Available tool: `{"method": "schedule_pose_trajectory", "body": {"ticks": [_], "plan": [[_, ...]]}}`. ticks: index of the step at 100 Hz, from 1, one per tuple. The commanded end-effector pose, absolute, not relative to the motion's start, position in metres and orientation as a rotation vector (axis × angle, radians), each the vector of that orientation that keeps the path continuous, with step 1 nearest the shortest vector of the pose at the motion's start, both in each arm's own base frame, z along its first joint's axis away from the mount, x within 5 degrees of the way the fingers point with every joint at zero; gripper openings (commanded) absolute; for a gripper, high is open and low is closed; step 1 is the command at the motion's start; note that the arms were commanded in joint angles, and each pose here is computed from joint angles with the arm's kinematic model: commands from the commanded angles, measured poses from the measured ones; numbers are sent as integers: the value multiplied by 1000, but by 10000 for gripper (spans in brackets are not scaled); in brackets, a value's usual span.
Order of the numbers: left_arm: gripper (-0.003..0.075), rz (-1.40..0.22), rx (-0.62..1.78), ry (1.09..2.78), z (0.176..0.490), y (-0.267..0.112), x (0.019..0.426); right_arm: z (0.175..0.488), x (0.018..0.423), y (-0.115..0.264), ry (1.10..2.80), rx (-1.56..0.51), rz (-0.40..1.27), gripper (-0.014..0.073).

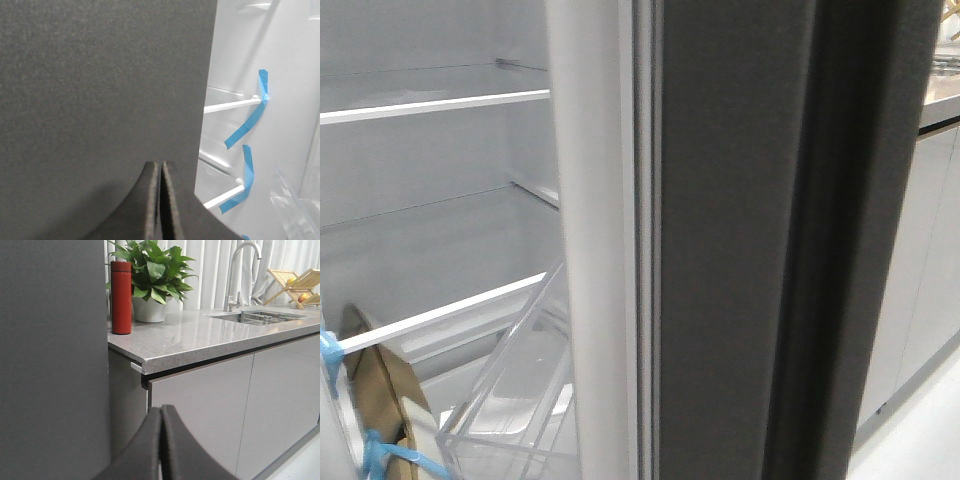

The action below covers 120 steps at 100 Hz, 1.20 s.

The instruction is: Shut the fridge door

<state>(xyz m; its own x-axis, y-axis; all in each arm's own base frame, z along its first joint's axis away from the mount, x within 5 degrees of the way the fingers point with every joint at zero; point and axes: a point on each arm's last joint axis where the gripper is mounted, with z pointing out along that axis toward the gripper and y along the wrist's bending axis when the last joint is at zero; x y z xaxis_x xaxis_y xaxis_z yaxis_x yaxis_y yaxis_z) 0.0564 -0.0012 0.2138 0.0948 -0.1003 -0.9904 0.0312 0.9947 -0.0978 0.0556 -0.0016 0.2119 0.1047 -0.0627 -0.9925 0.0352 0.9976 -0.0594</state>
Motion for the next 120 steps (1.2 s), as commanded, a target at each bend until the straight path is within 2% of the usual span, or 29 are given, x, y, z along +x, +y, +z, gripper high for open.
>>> {"method": "schedule_pose_trajectory", "body": {"ticks": [1,14,23,37,61,82,96,120], "plan": [[-21,-103,-58,1443,210,-1,59,216,54,-2,1385,-32,-89,-76],[-21,-103,-58,1443,210,-1,59,225,53,-2,1371,-27,-83,-76],[-21,-103,-58,1443,210,-1,59,245,51,-2,1356,-21,-74,-76],[-21,-103,-58,1443,210,-1,59,291,53,-1,1362,-9,-53,-76],[-21,-103,-58,1443,210,-1,59,380,64,-1,1294,106,101,-76],[-21,-103,-58,1443,210,-1,59,438,83,5,1308,55,176,-76],[-21,-103,-58,1443,210,-1,59,462,91,14,1337,-29,228,-76],[-21,-103,-58,1443,210,-1,59,484,89,37,1297,-253,342,-76]]}}
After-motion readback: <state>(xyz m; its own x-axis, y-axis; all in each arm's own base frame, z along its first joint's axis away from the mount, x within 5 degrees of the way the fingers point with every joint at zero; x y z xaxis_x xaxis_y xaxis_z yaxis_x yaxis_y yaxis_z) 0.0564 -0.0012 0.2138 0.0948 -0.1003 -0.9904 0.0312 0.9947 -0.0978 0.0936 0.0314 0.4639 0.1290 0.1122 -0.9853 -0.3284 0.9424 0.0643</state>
